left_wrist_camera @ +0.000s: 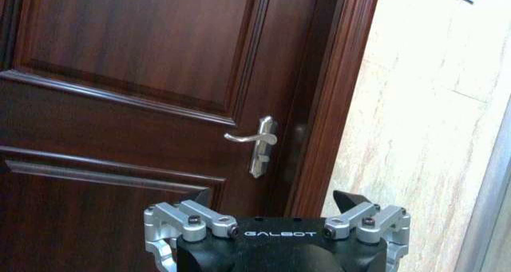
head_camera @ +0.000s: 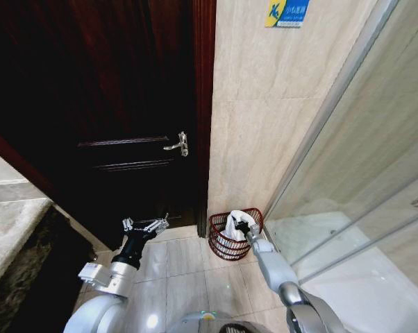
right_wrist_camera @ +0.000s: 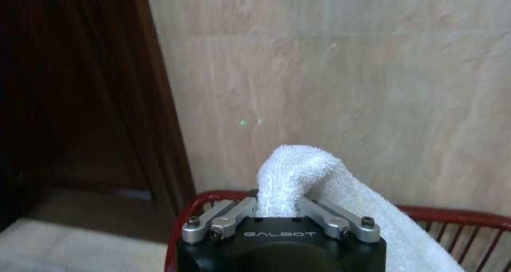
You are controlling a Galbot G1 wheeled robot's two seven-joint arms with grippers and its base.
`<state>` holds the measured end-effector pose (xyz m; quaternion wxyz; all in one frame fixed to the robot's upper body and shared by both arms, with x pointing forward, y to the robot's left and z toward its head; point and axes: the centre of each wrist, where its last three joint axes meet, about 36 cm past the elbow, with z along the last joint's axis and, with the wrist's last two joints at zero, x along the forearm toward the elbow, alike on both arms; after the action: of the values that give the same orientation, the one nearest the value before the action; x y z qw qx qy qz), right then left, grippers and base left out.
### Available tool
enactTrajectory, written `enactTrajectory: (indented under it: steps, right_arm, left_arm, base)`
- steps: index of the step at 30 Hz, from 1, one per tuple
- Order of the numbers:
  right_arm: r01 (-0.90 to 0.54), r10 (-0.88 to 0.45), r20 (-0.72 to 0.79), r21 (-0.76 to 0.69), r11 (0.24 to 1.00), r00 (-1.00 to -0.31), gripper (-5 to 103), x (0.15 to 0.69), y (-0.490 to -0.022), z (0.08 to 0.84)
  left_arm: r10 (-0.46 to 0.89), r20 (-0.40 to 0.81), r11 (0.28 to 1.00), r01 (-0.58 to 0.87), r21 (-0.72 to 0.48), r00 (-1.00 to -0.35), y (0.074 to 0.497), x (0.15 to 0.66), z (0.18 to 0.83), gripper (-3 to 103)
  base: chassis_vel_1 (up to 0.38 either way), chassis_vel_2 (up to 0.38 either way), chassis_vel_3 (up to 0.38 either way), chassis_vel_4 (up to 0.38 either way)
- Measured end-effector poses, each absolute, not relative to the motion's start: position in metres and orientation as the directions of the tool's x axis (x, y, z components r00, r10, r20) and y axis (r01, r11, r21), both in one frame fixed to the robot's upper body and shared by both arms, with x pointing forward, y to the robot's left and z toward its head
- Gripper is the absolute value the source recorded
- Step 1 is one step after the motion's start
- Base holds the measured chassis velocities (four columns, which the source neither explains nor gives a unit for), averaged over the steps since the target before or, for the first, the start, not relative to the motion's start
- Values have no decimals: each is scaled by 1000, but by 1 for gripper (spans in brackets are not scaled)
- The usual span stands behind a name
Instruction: Discard the used towel into the hamper.
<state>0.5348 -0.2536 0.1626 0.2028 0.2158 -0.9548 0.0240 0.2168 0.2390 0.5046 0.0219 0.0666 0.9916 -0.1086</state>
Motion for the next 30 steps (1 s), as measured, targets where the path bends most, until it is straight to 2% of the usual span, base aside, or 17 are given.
enactTrajectory:
  steps: [6, 14, 18, 23, 29, 30]
  right_arm:
    - [-471, -431, 475, 38, 881, -768, 7, 539, -254, 162]
    - [-484, -415, 528, 10, 875, -741, 7, 537, -256, 156]
    - [-452, -375, 531, -18, 892, -760, 7, 536, -256, 155]
    - [-377, -295, 494, -74, 923, -818, 7, 548, -257, 162]
    - [-363, -276, 503, -83, 928, -819, 5, 554, -259, 165]
    - [-365, -279, 502, -81, 927, -819, 10, 554, -259, 165]
  left_arm:
    - [127, -58, 968, 137, -212, -990, 239, 217, 505, 100]
    - [127, -58, 968, 137, -212, -990, 239, 217, 505, 100]
    - [127, -58, 968, 137, -212, -990, 239, 217, 505, 100]
    - [127, -58, 968, 137, -212, -990, 239, 217, 505, 100]
    - [127, -58, 968, 137, -212, -990, 239, 217, 505, 100]
    - [127, -58, 968, 137, -212, -990, 239, 217, 505, 100]
  base:
    - [0, 0, 0, 0]
    - [0, 0, 0, 0]
    - [0, 0, 0, 0]
    - [0, 0, 0, 0]
    - [0, 0, 0, 0]
    - [0, 0, 0, 0]
